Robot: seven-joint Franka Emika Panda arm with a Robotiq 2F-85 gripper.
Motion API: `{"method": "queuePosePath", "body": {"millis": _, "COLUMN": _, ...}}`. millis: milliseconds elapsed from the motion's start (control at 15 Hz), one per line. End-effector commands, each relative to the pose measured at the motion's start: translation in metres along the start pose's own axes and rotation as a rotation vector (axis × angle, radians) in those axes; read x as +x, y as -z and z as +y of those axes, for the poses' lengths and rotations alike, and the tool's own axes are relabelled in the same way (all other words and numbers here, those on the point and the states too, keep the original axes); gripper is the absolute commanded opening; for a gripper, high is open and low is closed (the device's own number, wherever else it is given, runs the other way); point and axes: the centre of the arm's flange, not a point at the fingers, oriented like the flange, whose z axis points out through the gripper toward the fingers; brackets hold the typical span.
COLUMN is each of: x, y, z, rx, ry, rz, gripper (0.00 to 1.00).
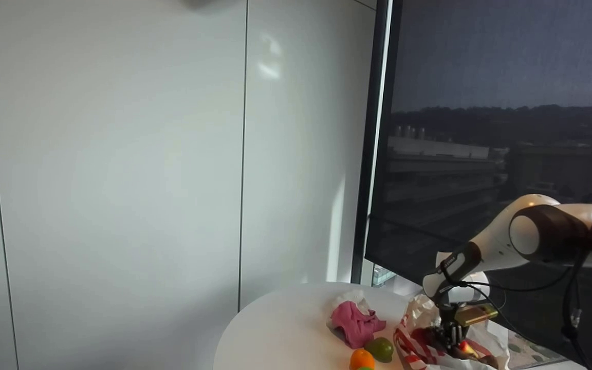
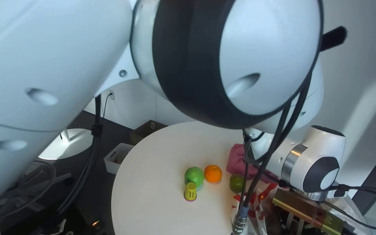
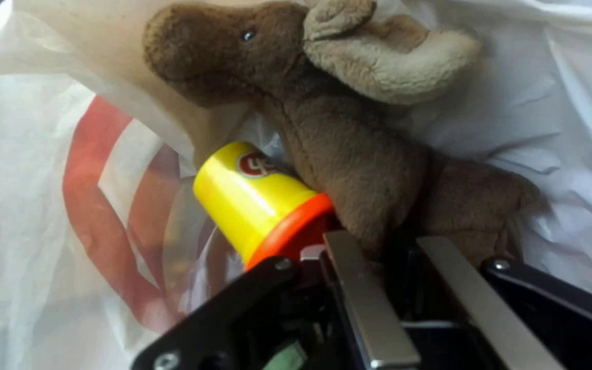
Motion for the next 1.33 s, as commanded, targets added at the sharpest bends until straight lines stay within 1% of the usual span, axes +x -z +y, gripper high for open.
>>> {"method": "queuePosePath", "body": {"millis": 0, "x": -0.002, "y": 0.038, "z": -0.003, "rx": -0.004, "ry": 0.05, "rz": -0.015, "gripper": 0.1}}
{"method": "queuePosePath", "body": {"millis": 67, "x": -0.002, "y": 0.048, "z": -0.005, "rx": -0.014, "ry": 0.051, "rz": -0.017, "gripper": 0.09}}
{"method": "queuePosePath", "body": {"millis": 133, "x": -0.002, "y": 0.063, "z": -0.008, "rx": -0.026, "ry": 0.065, "rz": -0.005, "gripper": 0.12}}
{"method": "queuePosePath", "body": {"millis": 333, "x": -0.002, "y": 0.107, "z": -0.021, "rx": -0.088, "ry": 0.086, "rz": 0.039, "gripper": 0.15}}
{"method": "queuePosePath", "body": {"millis": 400, "x": -0.002, "y": 0.124, "z": -0.028, "rx": -0.119, "ry": 0.097, "rz": 0.059, "gripper": 0.14}}
{"method": "queuePosePath", "body": {"millis": 467, "x": -0.002, "y": 0.138, "z": -0.034, "rx": -0.15, "ry": 0.114, "rz": 0.08, "gripper": 0.15}}
{"method": "queuePosePath", "body": {"millis": 667, "x": -0.008, "y": 0.187, "z": -0.057, "rx": -0.286, "ry": 0.154, "rz": 0.139, "gripper": 0.14}}
{"method": "queuePosePath", "body": {"millis": 800, "x": -0.015, "y": 0.214, "z": -0.075, "rx": -0.342, "ry": 0.182, "rz": 0.169, "gripper": 0.15}}
{"method": "queuePosePath", "body": {"millis": 867, "x": -0.02, "y": 0.225, "z": -0.086, "rx": -0.351, "ry": 0.199, "rz": 0.176, "gripper": 0.15}}
{"method": "queuePosePath", "body": {"millis": 933, "x": -0.027, "y": 0.233, "z": -0.101, "rx": -0.35, "ry": 0.224, "rz": 0.156, "gripper": 0.14}}
{"method": "queuePosePath", "body": {"millis": 1000, "x": -0.037, "y": 0.239, "z": -0.118, "rx": -0.34, "ry": 0.267, "rz": 0.141, "gripper": 0.15}}
{"method": "queuePosePath", "body": {"millis": 1067, "x": -0.048, "y": 0.243, "z": -0.133, "rx": -0.34, "ry": 0.298, "rz": 0.131, "gripper": 0.13}}
{"method": "queuePosePath", "body": {"millis": 1267, "x": -0.076, "y": 0.245, "z": -0.185, "rx": -0.336, "ry": 0.405, "rz": 0.12, "gripper": 0.12}}
